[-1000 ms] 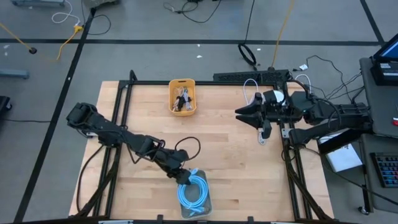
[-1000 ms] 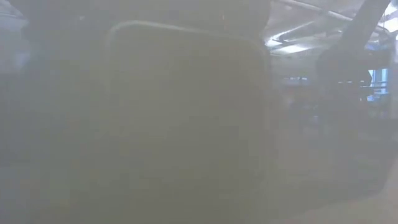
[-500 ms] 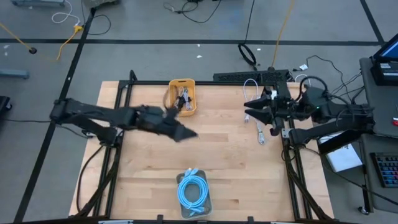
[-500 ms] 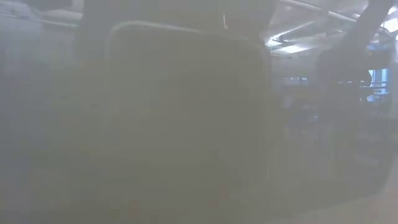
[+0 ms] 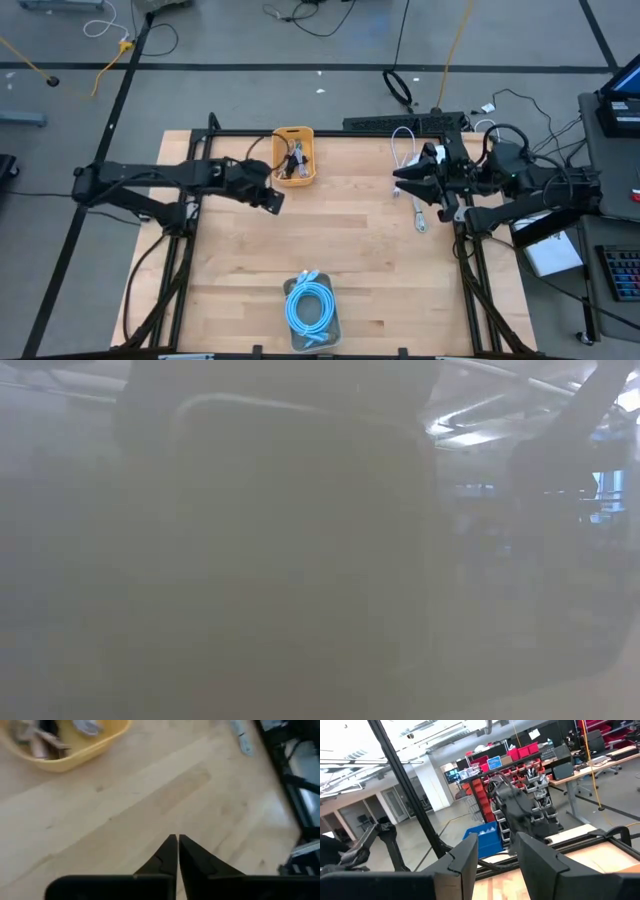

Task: Pick & Place USB Port
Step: Adjust the bins

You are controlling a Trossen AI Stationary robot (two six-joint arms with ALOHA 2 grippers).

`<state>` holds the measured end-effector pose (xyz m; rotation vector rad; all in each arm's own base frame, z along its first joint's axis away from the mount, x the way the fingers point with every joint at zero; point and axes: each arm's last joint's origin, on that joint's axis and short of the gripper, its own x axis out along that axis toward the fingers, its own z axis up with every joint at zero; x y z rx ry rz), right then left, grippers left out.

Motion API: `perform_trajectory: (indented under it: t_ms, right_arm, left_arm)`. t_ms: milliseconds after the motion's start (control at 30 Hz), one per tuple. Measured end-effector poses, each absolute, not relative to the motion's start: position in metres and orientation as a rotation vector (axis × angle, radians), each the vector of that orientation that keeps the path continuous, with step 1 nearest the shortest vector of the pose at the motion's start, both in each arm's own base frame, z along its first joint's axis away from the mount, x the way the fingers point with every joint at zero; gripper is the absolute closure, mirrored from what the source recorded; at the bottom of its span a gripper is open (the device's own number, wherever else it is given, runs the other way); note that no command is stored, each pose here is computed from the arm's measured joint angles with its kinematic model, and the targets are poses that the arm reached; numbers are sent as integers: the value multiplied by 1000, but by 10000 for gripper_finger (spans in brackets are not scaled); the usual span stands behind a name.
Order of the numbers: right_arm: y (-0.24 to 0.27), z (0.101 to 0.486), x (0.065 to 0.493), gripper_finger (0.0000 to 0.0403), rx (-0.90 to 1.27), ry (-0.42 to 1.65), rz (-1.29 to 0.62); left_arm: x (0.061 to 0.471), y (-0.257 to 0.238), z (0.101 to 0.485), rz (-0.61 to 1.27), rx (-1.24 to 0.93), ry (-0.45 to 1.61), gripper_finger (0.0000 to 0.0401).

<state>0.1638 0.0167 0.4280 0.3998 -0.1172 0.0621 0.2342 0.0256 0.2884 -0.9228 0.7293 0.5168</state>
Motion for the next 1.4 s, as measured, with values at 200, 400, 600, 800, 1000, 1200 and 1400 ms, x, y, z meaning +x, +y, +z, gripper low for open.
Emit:
perform_trajectory:
  t_ms: [200, 400, 600, 800, 1000, 1200, 1400]
  right_arm:
    - [17, 428, 164, 277, 400, -116, 61]
    - [17, 428, 165, 277, 407, -116, 61]
    - [17, 428, 165, 277, 424, -113, 63]
    - [17, 427, 165, 277, 426, -110, 64]
    - [20, 426, 168, 277, 421, -96, 79]
    - [24, 424, 171, 277, 418, -78, 95]
    - [27, 422, 174, 277, 417, -65, 106]
  left_arm:
    - [251, 33, 243, 531, -949, 766, 399]
    - [263, 45, 202, 535, -961, 812, 400]
    - [277, 59, 182, 534, -955, 803, 400]
    - [279, 76, 168, 606, -939, 818, 401]
    - [272, 94, 165, 669, -926, 816, 401]
    - [268, 108, 165, 696, -911, 801, 401]
    - [261, 121, 165, 727, -899, 794, 401]
